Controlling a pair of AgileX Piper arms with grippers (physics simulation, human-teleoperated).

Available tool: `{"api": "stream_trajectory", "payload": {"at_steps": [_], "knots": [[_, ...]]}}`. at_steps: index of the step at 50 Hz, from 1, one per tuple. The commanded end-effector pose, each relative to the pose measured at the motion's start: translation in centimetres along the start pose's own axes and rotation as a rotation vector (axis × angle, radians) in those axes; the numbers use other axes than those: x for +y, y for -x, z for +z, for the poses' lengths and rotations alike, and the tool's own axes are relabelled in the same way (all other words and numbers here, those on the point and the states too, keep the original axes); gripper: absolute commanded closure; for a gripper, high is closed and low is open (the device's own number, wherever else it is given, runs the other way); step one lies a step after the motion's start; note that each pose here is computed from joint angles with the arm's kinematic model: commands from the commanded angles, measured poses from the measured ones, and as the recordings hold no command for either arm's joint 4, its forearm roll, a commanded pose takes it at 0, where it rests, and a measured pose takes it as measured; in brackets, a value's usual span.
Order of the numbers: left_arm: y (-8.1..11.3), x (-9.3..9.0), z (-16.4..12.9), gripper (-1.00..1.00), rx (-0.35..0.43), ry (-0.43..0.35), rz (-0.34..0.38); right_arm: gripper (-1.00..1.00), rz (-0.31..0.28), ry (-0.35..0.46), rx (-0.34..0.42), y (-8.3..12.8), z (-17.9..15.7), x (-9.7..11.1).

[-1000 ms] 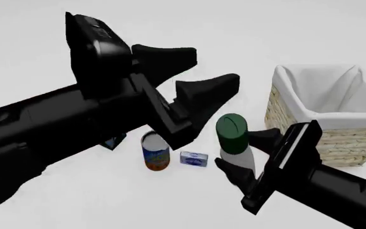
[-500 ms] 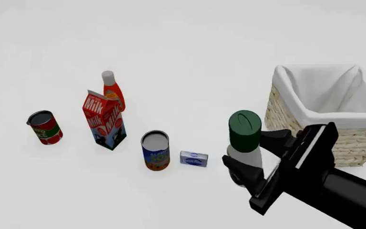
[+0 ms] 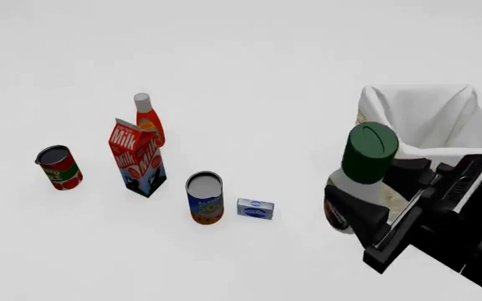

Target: Pick the salad dressing and place it in the basket.

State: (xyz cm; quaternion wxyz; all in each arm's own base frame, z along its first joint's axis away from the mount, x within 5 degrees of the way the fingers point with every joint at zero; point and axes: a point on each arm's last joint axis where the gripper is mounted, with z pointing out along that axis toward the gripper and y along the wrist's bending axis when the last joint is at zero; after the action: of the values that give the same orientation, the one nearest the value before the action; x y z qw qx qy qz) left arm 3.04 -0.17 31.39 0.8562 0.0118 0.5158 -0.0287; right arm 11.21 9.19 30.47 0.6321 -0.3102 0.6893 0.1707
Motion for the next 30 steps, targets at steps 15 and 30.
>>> {"api": "stream_trajectory", "payload": {"at_steps": [15, 30], "knots": [[-7.6, 0.6, -1.8, -1.00, 0.113, 0.101, 0.038, 1.00, 0.031, -0.110, -0.113, 2.9, -3.3, -1.6], [-7.7, 0.7, -1.8, -1.00, 0.126, 0.118, 0.027, 1.00, -0.093, -0.239, -0.164, 7.8, -4.2, -3.6]]}}
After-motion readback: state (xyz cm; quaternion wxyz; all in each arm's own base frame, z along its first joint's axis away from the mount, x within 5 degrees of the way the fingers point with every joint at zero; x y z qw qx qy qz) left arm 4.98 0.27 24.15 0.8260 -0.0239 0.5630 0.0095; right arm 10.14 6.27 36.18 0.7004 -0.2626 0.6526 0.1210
